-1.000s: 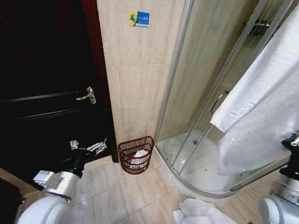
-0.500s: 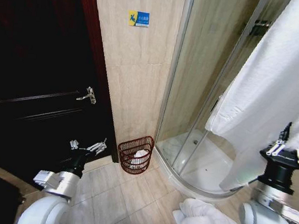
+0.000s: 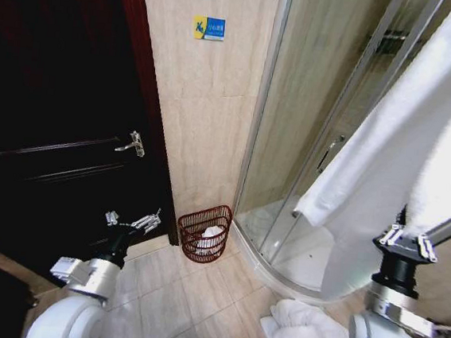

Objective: Discard the used towel into the hamper.

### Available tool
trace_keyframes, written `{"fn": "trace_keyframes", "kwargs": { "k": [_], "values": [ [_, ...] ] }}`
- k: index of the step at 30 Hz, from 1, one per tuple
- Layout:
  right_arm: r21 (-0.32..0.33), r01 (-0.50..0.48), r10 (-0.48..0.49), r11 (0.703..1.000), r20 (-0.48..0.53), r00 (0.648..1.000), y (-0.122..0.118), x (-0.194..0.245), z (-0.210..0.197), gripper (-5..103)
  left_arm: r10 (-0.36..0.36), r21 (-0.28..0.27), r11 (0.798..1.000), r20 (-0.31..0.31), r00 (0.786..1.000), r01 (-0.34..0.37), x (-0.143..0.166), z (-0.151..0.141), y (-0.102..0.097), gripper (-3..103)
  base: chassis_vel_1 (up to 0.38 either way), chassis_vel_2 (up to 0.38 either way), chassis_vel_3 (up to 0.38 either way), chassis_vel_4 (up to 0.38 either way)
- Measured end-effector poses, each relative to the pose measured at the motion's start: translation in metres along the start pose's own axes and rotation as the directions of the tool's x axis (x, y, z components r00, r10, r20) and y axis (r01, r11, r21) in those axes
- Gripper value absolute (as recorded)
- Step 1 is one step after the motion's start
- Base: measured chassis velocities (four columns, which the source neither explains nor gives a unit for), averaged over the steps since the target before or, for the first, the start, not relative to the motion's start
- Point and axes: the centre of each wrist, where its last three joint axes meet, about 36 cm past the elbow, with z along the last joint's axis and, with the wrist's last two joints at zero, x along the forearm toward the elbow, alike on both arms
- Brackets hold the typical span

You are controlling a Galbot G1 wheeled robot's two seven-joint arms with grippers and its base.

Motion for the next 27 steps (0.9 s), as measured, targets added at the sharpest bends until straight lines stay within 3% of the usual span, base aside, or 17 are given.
{"fn": "trace_keyframes", "kwargs": {
  "k": [8, 16, 18, 20, 22, 27],
  "values": [
    [-0.03, -0.003, 0.001, 1.0, -0.08, 0.997, 0.011, 0.03, 0.021, 4, 0.0, 0.0, 1.0, 0.0, 1.0, 0.0, 0.0, 0.0, 0.0, 100, 0.0, 0.0, 0.0, 0.0],
    [-0.029, -0.002, 0.002, 1.0, -0.018, 1.0, 0.007, 0.021, 0.009, 4, 0.0, 0.0, 1.0, 0.0, 1.0, 0.0, 0.0, 0.0, 0.0, 100, 0.0, 0.0, 0.0, 0.0],
    [-0.009, -0.008, 0.009, 1.0, 0.062, 0.998, 0.0, 0.005, -0.021, 4, 0.0, 0.0, 1.0, 0.0, 1.0, 0.0, 0.0, 0.0, 0.0, 100, 0.0, 0.0, 0.0, 0.0],
    [-0.003, -0.01, 0.01, 1.0, 0.079, 0.997, -0.002, 0.001, -0.03, 4, 0.0, 0.0, 1.0, 0.0, 1.0, 0.0, 0.0, 0.0, 0.0, 100, 0.0, 0.0, 0.0, 0.0],
    [0.033, -0.028, 0.023, 0.999, 0.144, 0.989, -0.019, -0.022, -0.061, 4, 0.0, 0.0, 1.0, 0.0, 1.0, 0.0, 0.0, 0.0, 0.0, 100, 0.0, 0.0, 0.0, 0.0],
    [0.037, -0.036, 0.029, 0.999, 0.185, 0.982, -0.05, -0.047, -0.078, 4, 0.0, 0.0, 1.0, 0.0, 1.0, 0.0, 0.0, 0.0, 0.0, 100, 0.0, 0.0, 0.0, 0.0]
  ]
}}
